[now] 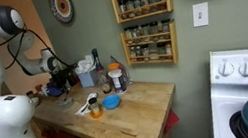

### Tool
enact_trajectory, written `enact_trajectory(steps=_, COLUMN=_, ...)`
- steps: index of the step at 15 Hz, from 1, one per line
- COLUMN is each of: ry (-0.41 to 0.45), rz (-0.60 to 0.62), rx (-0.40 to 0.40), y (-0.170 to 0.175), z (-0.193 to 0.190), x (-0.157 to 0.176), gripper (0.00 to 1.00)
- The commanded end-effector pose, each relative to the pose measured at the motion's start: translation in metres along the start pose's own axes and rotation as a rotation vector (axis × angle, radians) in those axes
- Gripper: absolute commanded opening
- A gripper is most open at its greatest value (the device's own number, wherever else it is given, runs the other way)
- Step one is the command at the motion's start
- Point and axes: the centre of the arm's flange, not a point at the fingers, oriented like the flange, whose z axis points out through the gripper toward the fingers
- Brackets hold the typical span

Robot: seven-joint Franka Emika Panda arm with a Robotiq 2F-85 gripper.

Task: Pick up the blue mugs together and put them in the wooden tray

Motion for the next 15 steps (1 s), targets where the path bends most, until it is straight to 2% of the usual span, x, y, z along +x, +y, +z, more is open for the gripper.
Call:
enact_trajectory(steps=1, ry=-0.001, rz=0.001, rx=0.011, y=0.009, z=0.012, x=0.012, gripper=0.05)
enact_trajectory(steps=6, ry=-0.016, rz=0.002, rx=0.016, y=0.018, z=0.016, x=0.026, gripper=0.05)
enact_trajectory(steps=12, ry=-0.079, rz=-0.004, rx=0.045, y=0.019, z=0.023, x=0.021, gripper=0.05)
enact_trajectory(steps=13, ry=-0.083, rz=-0.001, rx=0.050, y=0.020, z=0.022, x=0.022, gripper=0.46)
enact_trajectory(steps=14, ry=-0.087, rz=0.000, rx=0.053, y=0.020, z=0.021, x=0.023, gripper=0.47)
enact_trajectory(steps=15, ry=-0.091, rz=0.001, rx=0.055, y=0.021, z=0.019, x=0.023, gripper=0.54)
